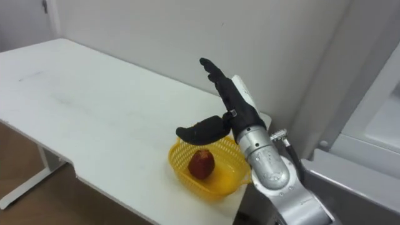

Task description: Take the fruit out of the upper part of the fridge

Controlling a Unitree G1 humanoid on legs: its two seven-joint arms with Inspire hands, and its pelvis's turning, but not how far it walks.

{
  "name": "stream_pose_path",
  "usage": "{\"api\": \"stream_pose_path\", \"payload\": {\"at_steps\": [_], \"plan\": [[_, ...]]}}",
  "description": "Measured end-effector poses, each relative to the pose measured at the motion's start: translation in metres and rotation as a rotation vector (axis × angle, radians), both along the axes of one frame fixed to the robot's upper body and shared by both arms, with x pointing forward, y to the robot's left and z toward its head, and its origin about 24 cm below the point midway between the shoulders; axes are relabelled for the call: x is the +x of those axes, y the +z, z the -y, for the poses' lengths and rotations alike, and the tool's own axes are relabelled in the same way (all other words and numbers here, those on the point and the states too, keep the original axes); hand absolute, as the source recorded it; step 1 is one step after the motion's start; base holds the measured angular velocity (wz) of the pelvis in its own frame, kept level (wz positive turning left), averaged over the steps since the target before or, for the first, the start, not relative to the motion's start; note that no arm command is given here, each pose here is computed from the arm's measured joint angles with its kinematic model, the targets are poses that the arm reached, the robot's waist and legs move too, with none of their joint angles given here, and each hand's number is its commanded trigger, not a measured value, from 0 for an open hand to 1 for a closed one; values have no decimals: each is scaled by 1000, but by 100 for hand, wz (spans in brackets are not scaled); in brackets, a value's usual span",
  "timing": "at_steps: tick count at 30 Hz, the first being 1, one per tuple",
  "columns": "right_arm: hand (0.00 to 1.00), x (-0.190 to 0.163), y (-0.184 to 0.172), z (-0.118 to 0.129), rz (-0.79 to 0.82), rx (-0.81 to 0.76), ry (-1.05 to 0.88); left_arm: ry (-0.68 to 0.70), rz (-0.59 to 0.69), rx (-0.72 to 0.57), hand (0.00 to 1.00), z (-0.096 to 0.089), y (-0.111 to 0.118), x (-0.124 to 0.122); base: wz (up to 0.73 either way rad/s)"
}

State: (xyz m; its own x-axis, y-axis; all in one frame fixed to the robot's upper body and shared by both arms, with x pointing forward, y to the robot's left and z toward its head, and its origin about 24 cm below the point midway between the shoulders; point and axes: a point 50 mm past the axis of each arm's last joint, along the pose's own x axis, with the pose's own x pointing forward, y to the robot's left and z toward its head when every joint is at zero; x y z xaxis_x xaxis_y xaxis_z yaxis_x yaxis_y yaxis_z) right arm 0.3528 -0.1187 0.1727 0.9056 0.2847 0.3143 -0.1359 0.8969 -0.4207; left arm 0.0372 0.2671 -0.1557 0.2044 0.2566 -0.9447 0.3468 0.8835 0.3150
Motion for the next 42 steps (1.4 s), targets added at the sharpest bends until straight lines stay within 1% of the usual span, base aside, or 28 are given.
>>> {"api": "stream_pose_path", "payload": {"at_steps": [5,7,10,12,14,15,19,22,24,27,31,34,36,39,42], "plan": [[0,-20,5,-9,47,37,69,11,-23,-9,0,4,-2,-9,-11],[0,-28,11,-10,84,57,88,47,-22,-11,0,5,-3,-14,0],[0,-41,26,-9,169,70,98,101,-26,-8,0,6,-4,-23,-11],[0,-53,46,-8,277,78,102,121,-19,-4,0,6,-3,-25,-2],[0,-67,58,-4,359,111,102,129,-18,1,0,5,-3,-27,0],[0,-76,63,-2,403,130,103,133,-19,6,0,5,-3,-29,0],[0,-92,72,6,488,162,83,143,-6,11,0,6,-3,-32,-19],[0,-106,78,16,570,147,27,145,16,26,0,5,-3,-32,-24],[0,-122,86,29,651,173,-15,153,21,24,0,5,-3,-33,-15],[0,-135,92,42,738,198,-70,150,26,17,0,6,-3,-33,-12],[0,-149,93,50,813,225,-113,151,45,28,0,6,-3,-35,-20],[0,-159,95,57,899,211,-198,157,49,33,0,8,-4,-36,-12],[0,-166,98,67,981,200,-281,162,47,26,0,11,-5,-38,-7],[0,-172,97,76,1028,214,-349,164,45,27,0,12,-6,-39,-7],[0,-175,92,82,1036,207,-404,167,48,31,0,13,-6,-39,-18]]}}
